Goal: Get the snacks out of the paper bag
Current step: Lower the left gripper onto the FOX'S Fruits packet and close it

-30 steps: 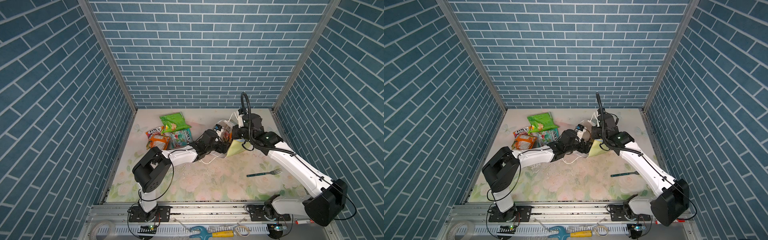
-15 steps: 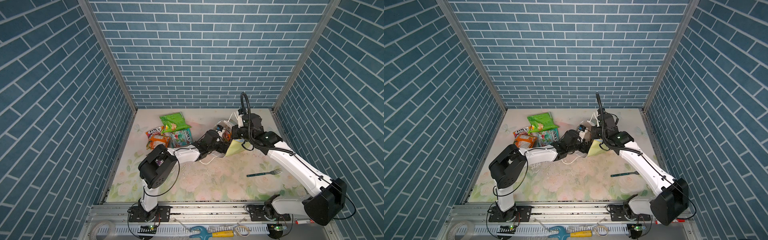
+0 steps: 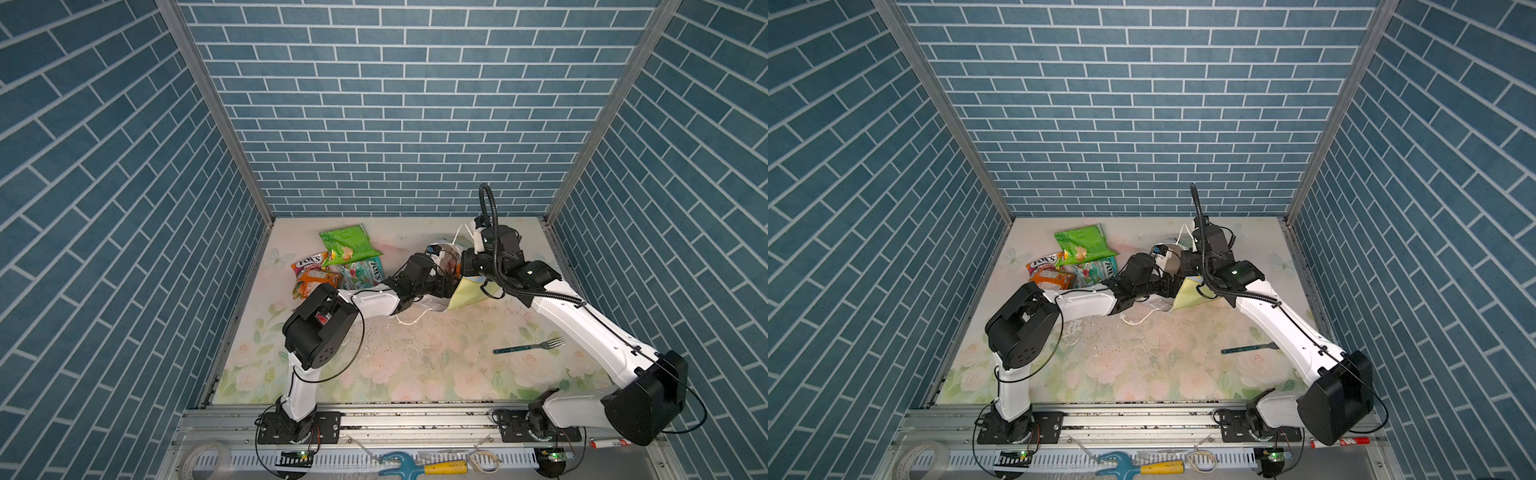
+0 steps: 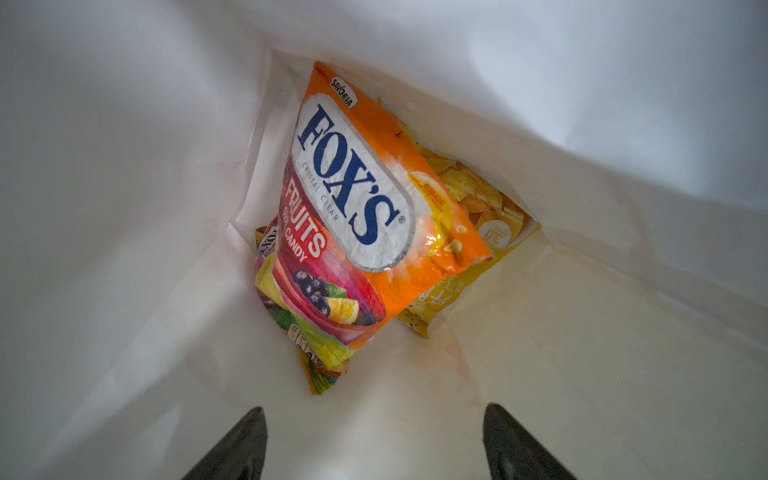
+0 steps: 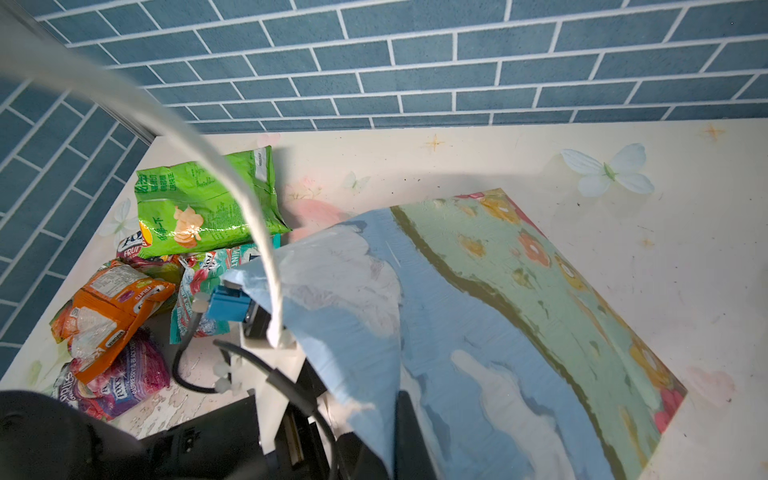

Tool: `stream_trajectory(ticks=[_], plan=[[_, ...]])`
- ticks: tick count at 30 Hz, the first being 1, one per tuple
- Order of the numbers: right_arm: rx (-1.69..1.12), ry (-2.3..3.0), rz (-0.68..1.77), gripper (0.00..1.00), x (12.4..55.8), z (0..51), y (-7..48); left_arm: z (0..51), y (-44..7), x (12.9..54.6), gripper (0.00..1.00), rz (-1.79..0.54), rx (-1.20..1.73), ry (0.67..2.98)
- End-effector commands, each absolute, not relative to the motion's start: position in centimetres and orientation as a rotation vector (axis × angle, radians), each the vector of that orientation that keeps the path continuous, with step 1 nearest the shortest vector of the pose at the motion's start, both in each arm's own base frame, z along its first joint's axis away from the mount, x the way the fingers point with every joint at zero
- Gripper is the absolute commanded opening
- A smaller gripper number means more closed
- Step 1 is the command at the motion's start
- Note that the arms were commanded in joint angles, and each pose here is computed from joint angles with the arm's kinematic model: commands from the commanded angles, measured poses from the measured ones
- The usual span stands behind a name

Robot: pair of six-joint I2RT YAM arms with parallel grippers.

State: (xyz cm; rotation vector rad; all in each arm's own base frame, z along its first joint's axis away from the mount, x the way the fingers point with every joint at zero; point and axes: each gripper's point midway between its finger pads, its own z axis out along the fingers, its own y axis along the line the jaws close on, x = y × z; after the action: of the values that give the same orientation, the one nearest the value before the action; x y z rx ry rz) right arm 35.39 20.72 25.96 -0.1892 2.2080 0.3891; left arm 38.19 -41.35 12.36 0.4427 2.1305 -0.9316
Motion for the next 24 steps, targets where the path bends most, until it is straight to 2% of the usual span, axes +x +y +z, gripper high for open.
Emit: stream_trajectory(ticks=[1,24], plan=[[-0.118,2.176,0.420,0.00,36.2,27.0,20.6,11.7,-41.4,39.6,0.83,-0.964,0.378,2.139],[-0.138,2.180,0.377,0.00,37.1,27.4,20.6,9.9,-41.7,41.4,0.86,-1.092,0.207,2.197]])
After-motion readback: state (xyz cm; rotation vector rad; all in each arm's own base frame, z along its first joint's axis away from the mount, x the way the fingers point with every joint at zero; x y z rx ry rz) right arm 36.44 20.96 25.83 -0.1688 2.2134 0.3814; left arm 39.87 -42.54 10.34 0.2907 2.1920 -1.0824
